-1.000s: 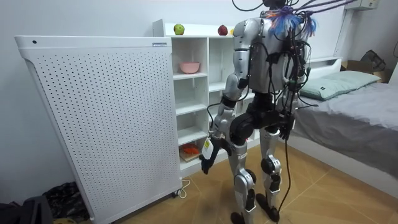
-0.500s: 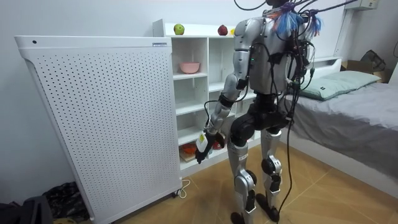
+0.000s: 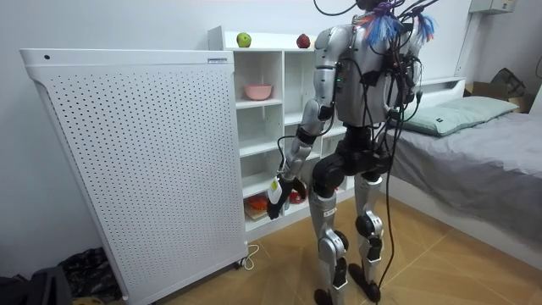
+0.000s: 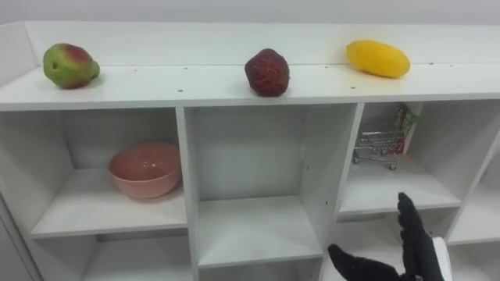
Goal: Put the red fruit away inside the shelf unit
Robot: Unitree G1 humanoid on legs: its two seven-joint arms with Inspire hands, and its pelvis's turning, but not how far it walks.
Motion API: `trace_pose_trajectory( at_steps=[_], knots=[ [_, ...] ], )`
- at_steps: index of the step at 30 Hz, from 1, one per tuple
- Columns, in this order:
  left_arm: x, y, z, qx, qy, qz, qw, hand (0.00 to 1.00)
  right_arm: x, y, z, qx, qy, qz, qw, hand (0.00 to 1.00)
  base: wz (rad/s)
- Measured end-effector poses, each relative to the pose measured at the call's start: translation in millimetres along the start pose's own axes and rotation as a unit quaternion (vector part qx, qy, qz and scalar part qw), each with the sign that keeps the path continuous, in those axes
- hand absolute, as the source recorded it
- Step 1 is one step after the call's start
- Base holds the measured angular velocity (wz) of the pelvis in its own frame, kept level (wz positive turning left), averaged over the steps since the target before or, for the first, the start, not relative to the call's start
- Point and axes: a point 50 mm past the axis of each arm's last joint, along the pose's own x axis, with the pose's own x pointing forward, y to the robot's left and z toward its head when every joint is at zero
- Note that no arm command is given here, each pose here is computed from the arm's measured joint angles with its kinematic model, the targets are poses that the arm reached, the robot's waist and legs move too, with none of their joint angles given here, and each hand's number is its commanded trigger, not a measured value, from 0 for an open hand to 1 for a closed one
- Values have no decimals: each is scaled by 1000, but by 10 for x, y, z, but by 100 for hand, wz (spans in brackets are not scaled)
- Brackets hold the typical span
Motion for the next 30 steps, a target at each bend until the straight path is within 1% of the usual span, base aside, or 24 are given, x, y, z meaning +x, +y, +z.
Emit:
trace_pose_trajectory(
  at_steps=[2, 7, 11, 15, 17, 22, 27, 30],
  knots=[
    [1, -24, 52, 4, -11, -5, 1000, 0, 13, 5, 108, 6, -22, -4, 1000, 0, 0],
    [-2, -33, 35, 9, -9, -11, 1000, 0, 76, 43, 314, 15, -64, -6, 998, 0, 0],
    [-3, -39, 24, 16, -7, -16, 1000, 0, 171, 128, 501, 24, -100, 6, 995, 0, 4],
    [-1, -42, 38, 17, -9, -16, 1000, 0, 183, 167, 669, 29, -135, 15, 990, 0, 9],
    [7, -41, 89, 17, -15, -16, 1000, 0, 220, 222, 765, 36, -153, 21, 987, 0, 9],
    [13, -52, 132, 18, -20, -17, 1000, 0, 241, 350, 875, 44, -171, 45, 983, 0, 2],
    [15, -52, 126, 18, -17, -14, 1000, 0, 275, 373, 964, 53, -185, 45, 980, 0, 0],
    [21, -48, 137, 17, -15, -15, 1000, 0, 322, 393, 1094, 63, -206, 41, 976, 0, 0]
  ],
)
